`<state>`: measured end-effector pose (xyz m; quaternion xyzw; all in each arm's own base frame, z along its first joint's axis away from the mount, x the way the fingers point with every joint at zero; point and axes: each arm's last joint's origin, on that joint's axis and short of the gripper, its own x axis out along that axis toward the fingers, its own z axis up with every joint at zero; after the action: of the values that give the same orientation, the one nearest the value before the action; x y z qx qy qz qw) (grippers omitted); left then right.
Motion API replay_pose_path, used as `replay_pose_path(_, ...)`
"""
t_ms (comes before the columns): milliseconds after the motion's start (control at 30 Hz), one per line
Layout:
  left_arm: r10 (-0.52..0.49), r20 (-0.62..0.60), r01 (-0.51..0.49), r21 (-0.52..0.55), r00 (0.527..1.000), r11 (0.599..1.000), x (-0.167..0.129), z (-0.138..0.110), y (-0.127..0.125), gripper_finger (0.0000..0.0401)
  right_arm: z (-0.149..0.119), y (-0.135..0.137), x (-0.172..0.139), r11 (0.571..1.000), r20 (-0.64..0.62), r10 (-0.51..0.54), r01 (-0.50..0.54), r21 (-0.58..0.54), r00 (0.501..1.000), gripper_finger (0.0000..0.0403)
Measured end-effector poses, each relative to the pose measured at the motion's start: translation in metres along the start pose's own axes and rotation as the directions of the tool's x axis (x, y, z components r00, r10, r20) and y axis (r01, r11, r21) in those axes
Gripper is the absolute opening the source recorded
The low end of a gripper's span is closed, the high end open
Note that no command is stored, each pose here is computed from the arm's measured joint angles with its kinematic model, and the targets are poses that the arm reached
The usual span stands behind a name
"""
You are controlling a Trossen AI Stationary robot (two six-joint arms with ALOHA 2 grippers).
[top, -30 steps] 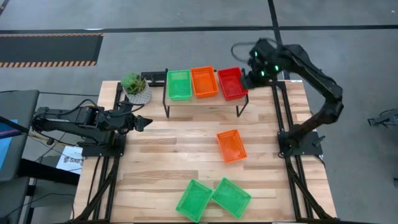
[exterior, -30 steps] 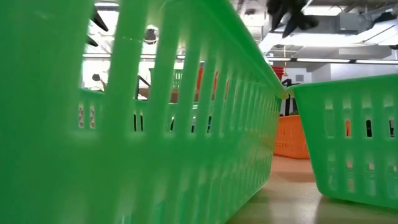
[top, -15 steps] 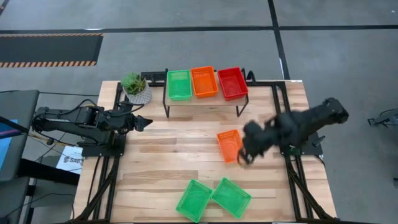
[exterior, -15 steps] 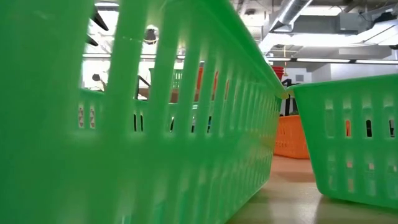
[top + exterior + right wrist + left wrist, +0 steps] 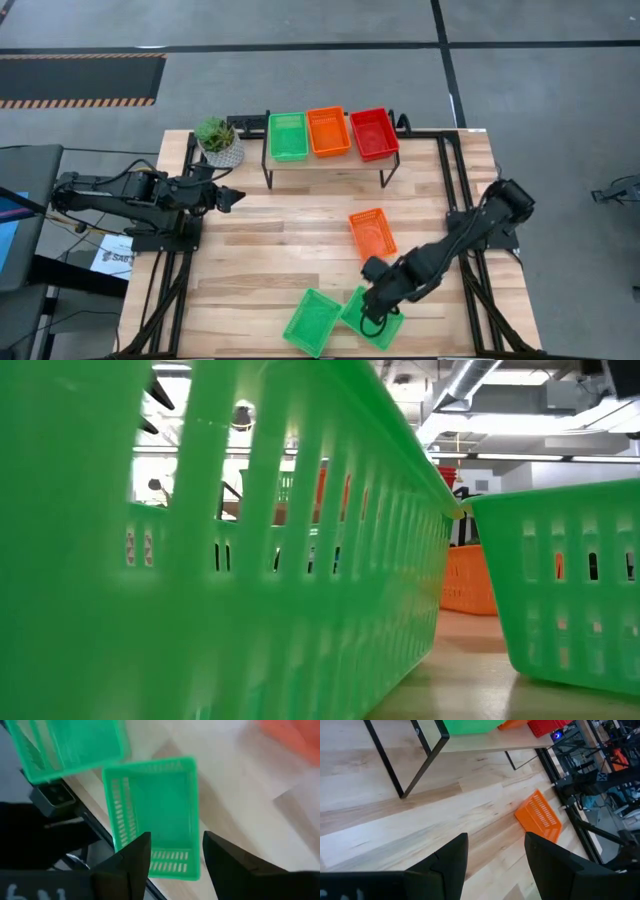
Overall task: Stack baskets on shelf by color
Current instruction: Stack the right green bin on top of the green bin on the shelf
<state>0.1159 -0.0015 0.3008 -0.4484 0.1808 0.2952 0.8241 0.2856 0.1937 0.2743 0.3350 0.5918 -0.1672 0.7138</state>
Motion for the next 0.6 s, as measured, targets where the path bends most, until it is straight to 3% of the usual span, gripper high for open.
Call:
replay_pose_path(367, -0.006, -0.016, 0.007, 0.035, 1.000, 0.999, 0.000, 0.000, 0.000, 0.0183, -0.010, 0.013, 0.074, 0.985, -0.078, -0.150, 0.142, -0.099, 0.986, 0.0204)
replay_pose_path(600, -0.006, -0.015, 0.007, 0.037, 1.000, 0.999, 0.000, 0.000, 0.000, 0.0183, -0.006, 0.010, 0.099, 0.974, -0.132, -0.197, 0.178, -0.144, 0.971, 0.0185)
